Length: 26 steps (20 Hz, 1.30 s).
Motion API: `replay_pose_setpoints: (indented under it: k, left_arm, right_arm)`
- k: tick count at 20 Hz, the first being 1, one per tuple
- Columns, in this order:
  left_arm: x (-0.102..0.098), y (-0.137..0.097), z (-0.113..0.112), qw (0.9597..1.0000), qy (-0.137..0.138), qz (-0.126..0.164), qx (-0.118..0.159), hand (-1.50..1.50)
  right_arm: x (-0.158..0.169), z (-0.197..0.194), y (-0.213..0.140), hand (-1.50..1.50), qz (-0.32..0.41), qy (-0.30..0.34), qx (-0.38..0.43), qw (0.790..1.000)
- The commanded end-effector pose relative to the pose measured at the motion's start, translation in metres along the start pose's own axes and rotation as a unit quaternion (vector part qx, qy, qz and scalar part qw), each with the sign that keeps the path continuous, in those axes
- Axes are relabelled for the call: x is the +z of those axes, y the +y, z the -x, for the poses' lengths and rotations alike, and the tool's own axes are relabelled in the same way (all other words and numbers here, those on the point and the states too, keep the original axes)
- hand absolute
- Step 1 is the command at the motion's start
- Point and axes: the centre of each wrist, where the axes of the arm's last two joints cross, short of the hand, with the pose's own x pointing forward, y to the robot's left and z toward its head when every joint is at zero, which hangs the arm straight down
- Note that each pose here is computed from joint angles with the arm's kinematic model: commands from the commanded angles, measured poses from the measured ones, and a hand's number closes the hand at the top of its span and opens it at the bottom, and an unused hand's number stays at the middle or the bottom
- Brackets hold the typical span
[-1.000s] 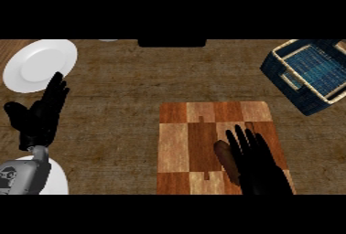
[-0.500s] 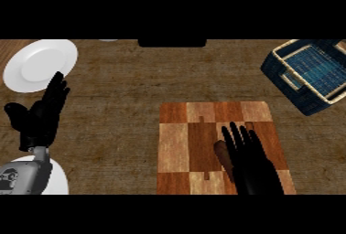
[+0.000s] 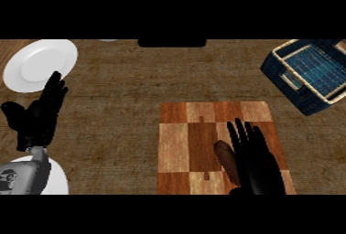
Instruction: Pick the sweet potato from the cutting board and place it in the basket
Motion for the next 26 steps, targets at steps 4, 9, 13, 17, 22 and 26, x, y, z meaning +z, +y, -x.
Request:
replay_pose_setpoints:
  k: [4, 9, 13, 17, 22, 26]
  left_arm:
    - [-0.002, -0.01, -0.008, 1.0, -0.004, 0.003, 0.005, 0.0]
    - [0.007, -0.006, -0.009, 1.0, 0.0, 0.004, -0.002, 0.0]
    - [0.002, 0.008, -0.002, 1.0, 0.0, 0.002, 0.0, 0.0]
    - [0.007, -0.012, 0.002, 1.0, -0.005, 0.005, -0.003, 0.0]
    - [-0.004, -0.01, 0.002, 1.0, 0.0, 0.002, -0.006, 0.0]
    - [-0.012, -0.005, -0.007, 1.0, -0.001, 0.007, 0.004, 0.0]
  right_arm:
    - [-0.007, -0.002, 0.021, -1.5, -0.004, -0.006, 0.009, 1.0]
    - [-0.002, -0.005, 0.019, -1.5, -0.011, -0.004, 0.02, 1.0]
    - [-0.046, 0.016, 0.018, -1.5, -0.024, 0.006, 0.012, 1.0]
    - [-0.024, -0.014, 0.039, -1.5, -0.062, 0.002, 0.035, 0.997]
    - [-0.011, 0.004, 0.047, 1.5, -0.098, -0.037, 0.085, 0.991]
    - [-0.029, 0.033, 0.059, 1.5, -0.096, -0.042, 0.03, 0.994]
